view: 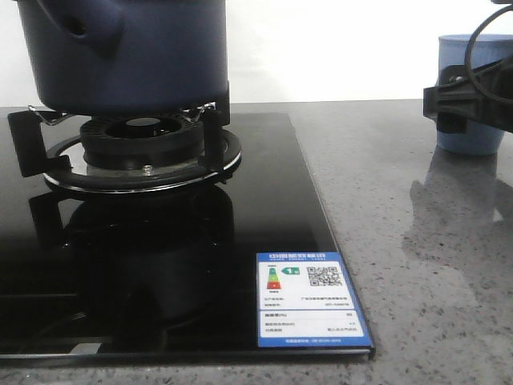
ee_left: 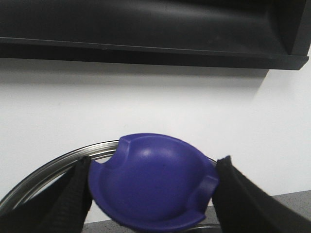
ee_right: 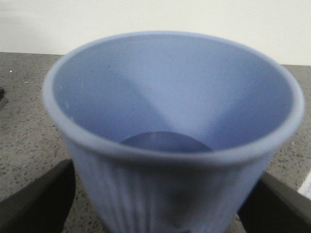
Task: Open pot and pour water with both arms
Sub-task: 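Grasp the light blue cup with the right gripper, then lift the cup and carry it over the open pot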
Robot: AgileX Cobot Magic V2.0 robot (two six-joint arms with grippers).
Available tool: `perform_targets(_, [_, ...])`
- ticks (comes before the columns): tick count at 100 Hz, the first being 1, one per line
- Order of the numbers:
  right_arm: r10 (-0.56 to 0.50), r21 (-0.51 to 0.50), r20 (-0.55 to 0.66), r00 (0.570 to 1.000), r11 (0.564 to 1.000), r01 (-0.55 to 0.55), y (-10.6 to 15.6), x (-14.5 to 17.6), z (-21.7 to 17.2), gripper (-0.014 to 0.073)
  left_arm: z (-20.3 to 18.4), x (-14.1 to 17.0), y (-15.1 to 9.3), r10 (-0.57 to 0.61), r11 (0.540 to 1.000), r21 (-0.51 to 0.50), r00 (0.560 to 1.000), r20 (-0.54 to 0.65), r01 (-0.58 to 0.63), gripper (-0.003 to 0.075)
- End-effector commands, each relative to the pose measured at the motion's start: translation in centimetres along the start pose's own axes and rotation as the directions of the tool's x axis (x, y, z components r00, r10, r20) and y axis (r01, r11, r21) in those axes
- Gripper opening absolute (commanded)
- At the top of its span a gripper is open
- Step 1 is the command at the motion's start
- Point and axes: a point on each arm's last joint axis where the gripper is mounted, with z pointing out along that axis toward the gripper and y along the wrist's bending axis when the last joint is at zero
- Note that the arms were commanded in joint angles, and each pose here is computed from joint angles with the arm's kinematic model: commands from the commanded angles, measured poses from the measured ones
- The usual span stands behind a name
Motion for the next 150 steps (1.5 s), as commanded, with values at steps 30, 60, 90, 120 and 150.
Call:
perform_targets(30, [0.001,0.036,0.146,0.989,0.999,-0.006,-0.1,-1.7,0.8,0.0587,-0.8,-2.9,0.3,-0.001,0.999,-0.036,0.987,0.16,0.007,0.0372])
perform_targets(60, [0.024,0.064,0.15,0.988,0.997,-0.034,-0.4,-1.7,0.7,0.0471,-0.8,-2.9,0.3,-0.001,0.999,-0.037,0.987,0.162,0.007,0.0372])
perform_targets(90, [0.024,0.064,0.152,0.988,0.997,-0.034,-0.4,-1.8,0.7,0.0352,-0.8,-2.9,0.3,-0.001,0.999,-0.037,0.987,0.162,0.007,0.0372])
perform_targets(120, [-0.013,-0.004,0.216,0.976,1.0,0.014,0.1,-3.7,-0.4,0.0352,-0.8,-2.9,0.3,-0.001,0.999,-0.037,0.986,0.164,0.007,0.0372])
perform_targets(150, [-0.092,-0.139,0.24,0.966,0.982,0.128,0.8,-7.4,-3.5,0.0352,-0.5,-2.6,0.3,0.0,0.999,-0.038,0.988,0.154,0.006,0.0372])
